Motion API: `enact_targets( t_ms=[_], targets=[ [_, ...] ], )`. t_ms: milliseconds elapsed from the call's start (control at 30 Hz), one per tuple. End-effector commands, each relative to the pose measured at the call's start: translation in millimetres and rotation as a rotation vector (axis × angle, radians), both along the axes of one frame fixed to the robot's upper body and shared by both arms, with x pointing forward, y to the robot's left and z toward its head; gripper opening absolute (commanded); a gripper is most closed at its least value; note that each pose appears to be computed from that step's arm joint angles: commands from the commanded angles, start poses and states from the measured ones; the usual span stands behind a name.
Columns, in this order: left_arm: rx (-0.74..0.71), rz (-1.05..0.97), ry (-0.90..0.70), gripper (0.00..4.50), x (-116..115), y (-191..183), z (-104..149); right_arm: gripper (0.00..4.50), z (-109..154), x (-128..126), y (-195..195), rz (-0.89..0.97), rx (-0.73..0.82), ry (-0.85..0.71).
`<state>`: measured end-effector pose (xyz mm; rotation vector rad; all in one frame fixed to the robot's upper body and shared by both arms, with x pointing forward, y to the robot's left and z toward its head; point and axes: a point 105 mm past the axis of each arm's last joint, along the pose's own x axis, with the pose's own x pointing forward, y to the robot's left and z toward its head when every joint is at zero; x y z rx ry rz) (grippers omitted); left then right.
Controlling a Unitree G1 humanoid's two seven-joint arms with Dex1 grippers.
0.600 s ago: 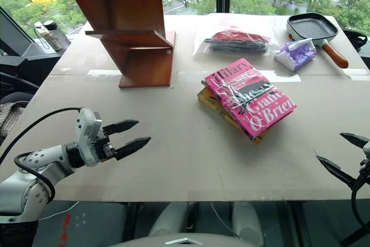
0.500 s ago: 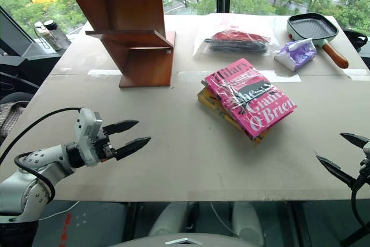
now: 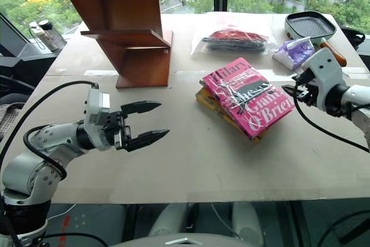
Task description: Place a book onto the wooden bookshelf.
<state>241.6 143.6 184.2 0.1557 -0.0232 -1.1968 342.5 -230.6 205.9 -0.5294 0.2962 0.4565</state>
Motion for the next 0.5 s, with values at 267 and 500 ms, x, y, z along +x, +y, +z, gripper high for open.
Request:
enact_targets(
  t_ms=[267,500],
  targets=[
    [0.011,-0.050,-0.032,4.50,-23.4,-6.0,3.5,0.03,-12.0,48.7,-1.8,0.026,-0.302,-0.002],
    [0.012,0.001,-0.006,4.50,-29.1,1.0,-7.2,0.03,-22.9,51.1,24.1,0.143,-0.296,0.053]
  ],
)
